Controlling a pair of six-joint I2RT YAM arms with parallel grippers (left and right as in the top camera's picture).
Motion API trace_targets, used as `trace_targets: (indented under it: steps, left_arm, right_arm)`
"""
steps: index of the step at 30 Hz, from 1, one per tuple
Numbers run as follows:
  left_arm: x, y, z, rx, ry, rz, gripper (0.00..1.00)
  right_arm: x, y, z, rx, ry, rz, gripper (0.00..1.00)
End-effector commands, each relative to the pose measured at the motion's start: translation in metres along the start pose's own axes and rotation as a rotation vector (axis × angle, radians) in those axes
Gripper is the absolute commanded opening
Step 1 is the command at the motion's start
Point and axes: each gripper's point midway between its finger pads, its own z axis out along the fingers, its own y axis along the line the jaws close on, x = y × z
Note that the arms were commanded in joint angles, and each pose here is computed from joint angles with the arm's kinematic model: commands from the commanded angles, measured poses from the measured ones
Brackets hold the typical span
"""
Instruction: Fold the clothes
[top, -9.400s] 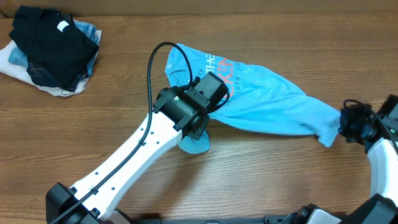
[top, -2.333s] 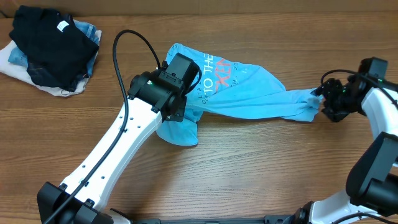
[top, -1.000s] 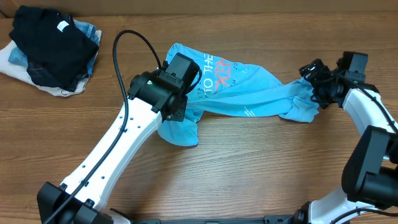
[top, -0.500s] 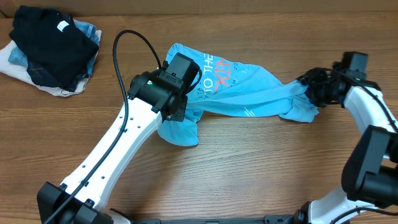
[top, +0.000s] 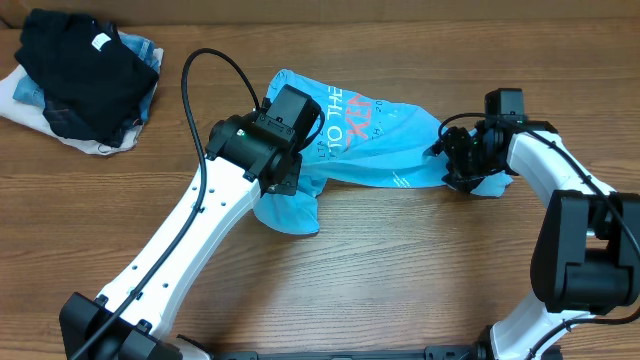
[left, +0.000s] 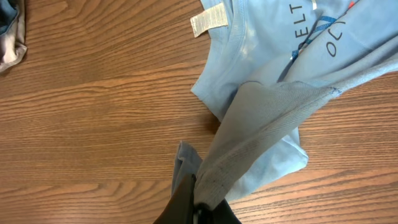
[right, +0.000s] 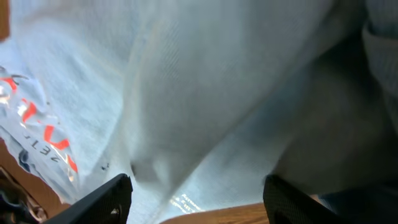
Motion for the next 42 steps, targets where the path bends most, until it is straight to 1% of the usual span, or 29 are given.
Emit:
trace_targets:
  steps: [1,4,7,11,16,20,31,35,42]
  left_arm:
    - [-0.004,0.002,-0.003,0.003,-0.01,-0.016,0.04]
    - [-0.003,0.002,-0.003,0.002,-0.007,-0.015,0.04]
    - [-0.003,0.002,-0.003,0.002,-0.007,-0.015,0.04]
    - [-0.003,0.002,-0.003,0.002,-0.008,-0.016,0.04]
    - [-0.003,0.002,-0.003,0.002,-0.008,-0.015,0.04]
    - [-0.003,0.002,-0.003,0.002,-0.008,-0.011,0.04]
    - [0.003,0.011,-0.003,-0.046,0.013,0.003,0.04]
    - [0.004,0.013,-0.003,-0.055,0.017,0.005,0.04]
    - [0.004,0.016,-0.003,-0.071,0.017,0.007,0.04]
  right_arm:
    - [-0.01,0.009,-0.002,-0.027,-0.039,0.007,0.72]
    - [-0.016,0.015,-0.003,-0.052,-0.063,0.0,0.68]
    - [-0.016,0.017,-0.002,-0.059,-0.065,0.036,0.6]
    - [-0.011,0.016,0.004,-0.05,-0.052,0.04,0.53]
    - [-0.007,0.003,0.021,-0.013,-0.016,0.084,0.51]
    - [-0.01,0.002,0.027,-0.015,-0.019,0.082,0.5]
    - [-0.045,0.007,0.016,-0.086,-0.118,0.084,0.49]
    - [-0.056,0.006,0.012,-0.101,-0.142,0.086,0.46]
    - [-0.076,-0.007,0.0,-0.118,-0.179,0.13,0.31]
